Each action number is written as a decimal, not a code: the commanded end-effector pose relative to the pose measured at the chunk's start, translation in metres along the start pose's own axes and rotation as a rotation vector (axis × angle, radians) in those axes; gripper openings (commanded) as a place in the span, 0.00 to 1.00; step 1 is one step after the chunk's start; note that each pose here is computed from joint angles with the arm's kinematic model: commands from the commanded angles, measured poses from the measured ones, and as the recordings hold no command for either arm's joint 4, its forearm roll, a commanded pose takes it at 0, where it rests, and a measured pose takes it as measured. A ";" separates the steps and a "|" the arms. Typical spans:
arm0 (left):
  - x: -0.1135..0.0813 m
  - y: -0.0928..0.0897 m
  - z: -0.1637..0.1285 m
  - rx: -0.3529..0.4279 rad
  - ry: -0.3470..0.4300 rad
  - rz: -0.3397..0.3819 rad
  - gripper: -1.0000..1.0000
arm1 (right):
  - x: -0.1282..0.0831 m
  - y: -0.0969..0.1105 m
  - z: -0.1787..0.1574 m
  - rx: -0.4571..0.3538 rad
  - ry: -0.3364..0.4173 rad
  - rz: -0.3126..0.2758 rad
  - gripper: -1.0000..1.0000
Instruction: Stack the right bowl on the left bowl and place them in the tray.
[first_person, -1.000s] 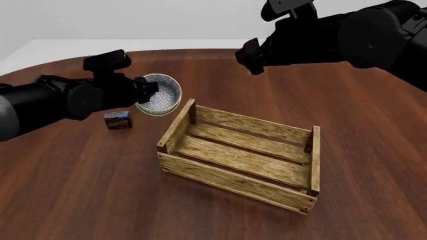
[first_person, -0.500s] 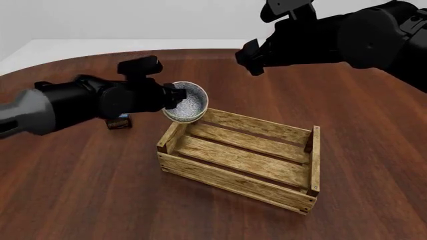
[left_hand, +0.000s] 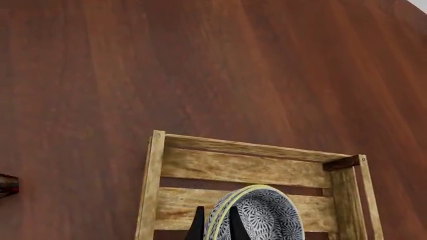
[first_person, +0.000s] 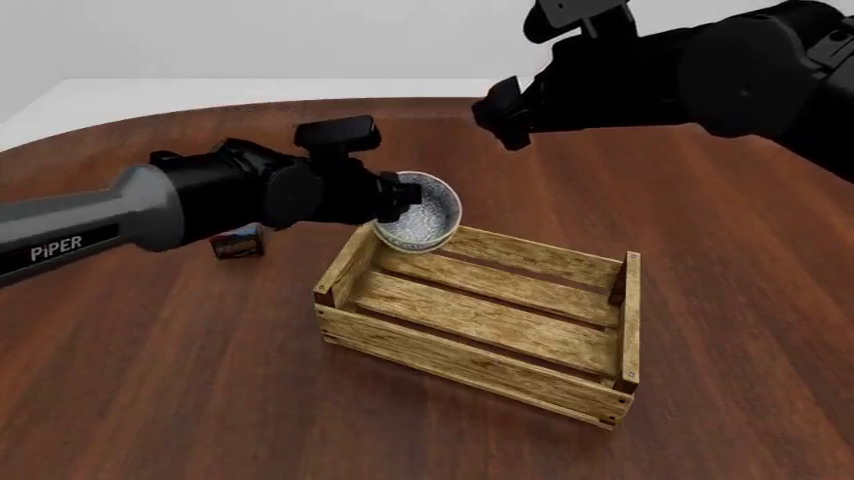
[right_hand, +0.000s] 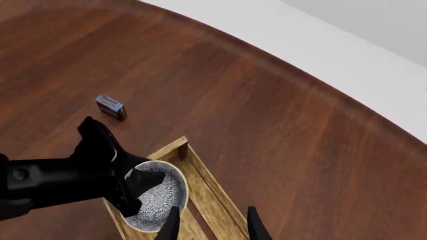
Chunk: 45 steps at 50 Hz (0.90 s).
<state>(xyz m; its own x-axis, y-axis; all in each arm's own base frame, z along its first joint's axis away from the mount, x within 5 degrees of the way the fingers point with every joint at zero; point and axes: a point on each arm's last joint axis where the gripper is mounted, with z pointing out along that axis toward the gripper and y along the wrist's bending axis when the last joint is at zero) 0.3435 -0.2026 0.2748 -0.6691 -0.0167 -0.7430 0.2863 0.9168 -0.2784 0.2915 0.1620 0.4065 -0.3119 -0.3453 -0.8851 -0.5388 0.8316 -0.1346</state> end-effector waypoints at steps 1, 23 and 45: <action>0.006 -0.006 0.025 0.006 0.037 0.008 0.00 | 0.004 0.007 0.003 -0.018 0.006 -0.001 1.00; 0.028 -0.024 0.052 0.026 0.100 0.021 0.00 | 0.003 0.006 0.000 -0.016 0.001 -0.001 1.00; 0.050 -0.030 0.080 0.028 0.149 0.023 0.00 | 0.005 0.007 0.002 -0.017 0.005 -0.007 1.00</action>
<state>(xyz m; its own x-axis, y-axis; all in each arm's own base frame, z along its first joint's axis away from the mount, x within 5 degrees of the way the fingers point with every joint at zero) 0.3471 -0.2641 0.2192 -0.7449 0.0681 -0.6637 0.3355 0.8981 -0.2843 0.2898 0.1603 0.4076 -0.3073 -0.3475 -0.8859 -0.5382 0.8312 -0.1394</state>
